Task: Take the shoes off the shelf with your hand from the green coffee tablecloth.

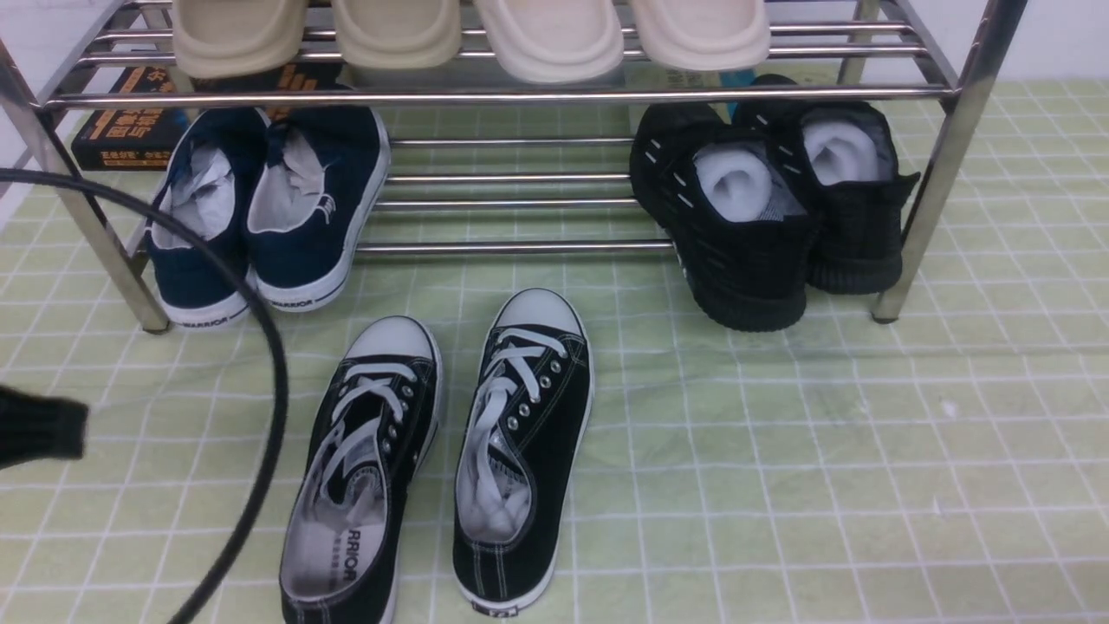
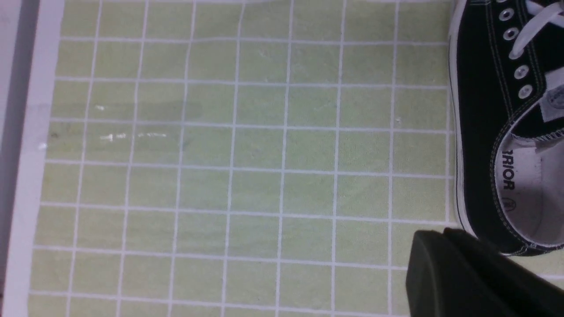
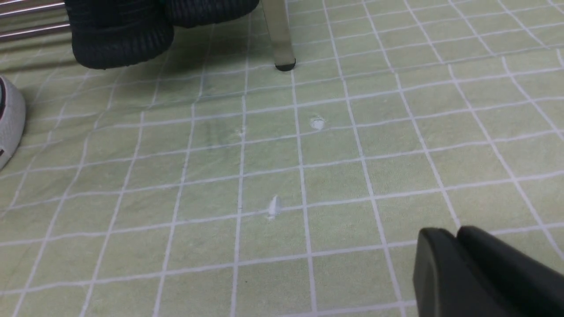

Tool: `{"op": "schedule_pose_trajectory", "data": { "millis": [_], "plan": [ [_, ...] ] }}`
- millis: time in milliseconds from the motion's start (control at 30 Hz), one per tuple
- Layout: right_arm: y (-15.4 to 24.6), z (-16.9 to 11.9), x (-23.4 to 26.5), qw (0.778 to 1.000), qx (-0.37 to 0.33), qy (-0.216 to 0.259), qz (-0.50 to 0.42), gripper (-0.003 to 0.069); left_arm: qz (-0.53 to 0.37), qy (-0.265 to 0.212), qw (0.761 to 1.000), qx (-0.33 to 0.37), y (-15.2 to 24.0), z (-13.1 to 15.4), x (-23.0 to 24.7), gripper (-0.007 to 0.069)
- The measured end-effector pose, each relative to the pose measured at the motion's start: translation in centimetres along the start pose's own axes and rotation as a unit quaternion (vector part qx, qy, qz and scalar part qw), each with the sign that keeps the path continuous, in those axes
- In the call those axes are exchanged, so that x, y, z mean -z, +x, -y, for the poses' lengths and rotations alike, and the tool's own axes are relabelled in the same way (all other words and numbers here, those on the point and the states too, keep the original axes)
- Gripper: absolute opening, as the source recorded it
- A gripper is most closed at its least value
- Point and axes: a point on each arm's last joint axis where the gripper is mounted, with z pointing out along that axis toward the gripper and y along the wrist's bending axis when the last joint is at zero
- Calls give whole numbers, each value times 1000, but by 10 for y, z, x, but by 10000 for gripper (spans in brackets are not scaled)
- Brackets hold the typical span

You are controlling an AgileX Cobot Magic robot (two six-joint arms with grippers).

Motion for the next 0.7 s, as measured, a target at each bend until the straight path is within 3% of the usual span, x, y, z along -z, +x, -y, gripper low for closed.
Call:
{"op": "schedule_pose_trajectory", "data": {
  "millis": [200,367,433,500,533,567,633,700],
  "plan": [
    [0,0,0,1000,0,0,0,76,52,42,998,-9,27,-13,28,29],
    [0,0,0,1000,0,0,0,81,113,97,989,8,83,-22,28,29],
    [0,0,0,1000,0,0,0,81,174,140,974,28,98,-23,26,29],
    [0,0,0,1000,0,0,0,82,220,154,962,57,105,-21,21,29],
    [0,0,0,1000,0,0,0,85,273,212,935,82,111,-19,19,29],
    [0,0,0,1000,0,0,0,85,294,200,929,105,114,-18,14,30],
    [0,0,0,1000,0,0,0,90,346,247,896,129,118,-13,5,31],
    [0,0,0,1000,0,0,0,92,377,260,876,152,120,-9,-2,32]
  ]
}}
